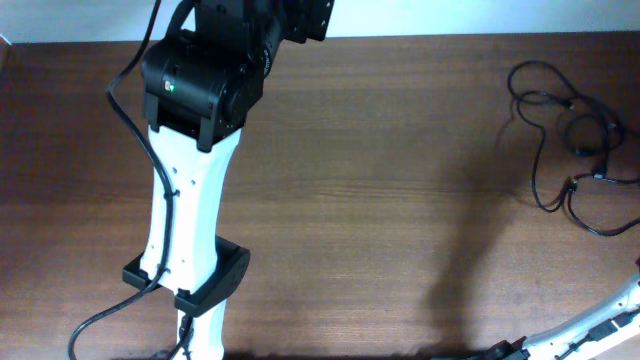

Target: Untangle cables

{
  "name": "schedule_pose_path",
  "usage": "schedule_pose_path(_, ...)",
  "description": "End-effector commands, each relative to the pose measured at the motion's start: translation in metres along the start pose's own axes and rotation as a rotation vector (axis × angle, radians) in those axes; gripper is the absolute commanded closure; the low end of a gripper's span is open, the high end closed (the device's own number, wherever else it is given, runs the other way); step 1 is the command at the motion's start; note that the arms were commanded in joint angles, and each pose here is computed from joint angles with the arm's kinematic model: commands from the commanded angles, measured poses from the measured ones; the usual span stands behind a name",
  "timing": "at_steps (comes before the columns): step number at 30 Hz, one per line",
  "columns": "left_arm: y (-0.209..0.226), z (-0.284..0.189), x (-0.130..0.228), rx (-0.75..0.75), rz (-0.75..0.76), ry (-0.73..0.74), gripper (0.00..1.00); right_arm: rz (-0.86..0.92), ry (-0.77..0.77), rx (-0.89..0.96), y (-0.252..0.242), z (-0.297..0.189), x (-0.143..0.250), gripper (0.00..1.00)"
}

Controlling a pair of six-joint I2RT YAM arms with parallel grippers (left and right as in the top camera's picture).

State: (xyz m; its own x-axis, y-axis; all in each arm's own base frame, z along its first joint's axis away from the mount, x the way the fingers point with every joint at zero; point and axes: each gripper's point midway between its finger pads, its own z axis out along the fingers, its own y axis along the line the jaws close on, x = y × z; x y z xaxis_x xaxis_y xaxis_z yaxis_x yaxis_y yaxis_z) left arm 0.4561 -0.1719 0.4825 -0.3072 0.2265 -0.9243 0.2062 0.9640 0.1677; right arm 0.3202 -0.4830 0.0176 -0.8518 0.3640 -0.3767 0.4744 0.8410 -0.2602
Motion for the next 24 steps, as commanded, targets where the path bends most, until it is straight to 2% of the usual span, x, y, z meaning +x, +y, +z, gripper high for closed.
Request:
schedule_pose_path(1,0.002,0.001,-0.001,0.003,0.012,-0.006,0.01,0.004,0.058,-0.037,0.013,0.026,0.02,0.38)
schedule_pose_path(12,0.002,0.001,-0.002,0.002,0.011,-0.01,0.01,0.002,0.144,0.07,-0.006,0.036,0.041,0.32)
schedule_pose_path(15,0.002,0.001,-0.002,0.002,0.011,-0.01,0.01,0.07,0.143,0.085,-0.021,0.036,0.049,0.32)
schedule_pose_path(17,0.002,0.001,-0.002,0.002,0.011,-0.01,0.01,0.122,0.132,0.072,-0.029,0.037,0.053,0.43)
schedule_pose_path(18,0.002,0.001,-0.002,0.002,0.011,-0.01,0.01,0.131,0.125,0.053,-0.029,0.038,0.055,0.7)
schedule_pose_path(19,0.002,0.001,-0.002,0.002,0.011,-0.01,0.01,0.135,0.121,0.046,-0.029,0.038,0.055,0.93)
schedule_pose_path(20,0.002,0.001,-0.002,0.003,0.01,-0.011,0.01,0.135,0.12,0.045,-0.029,0.038,0.055,0.96)
schedule_pose_path(24,0.002,0.001,-0.003,0.003,0.01,-0.013,0.01,0.128,0.108,0.003,-0.018,0.039,0.051,0.96)
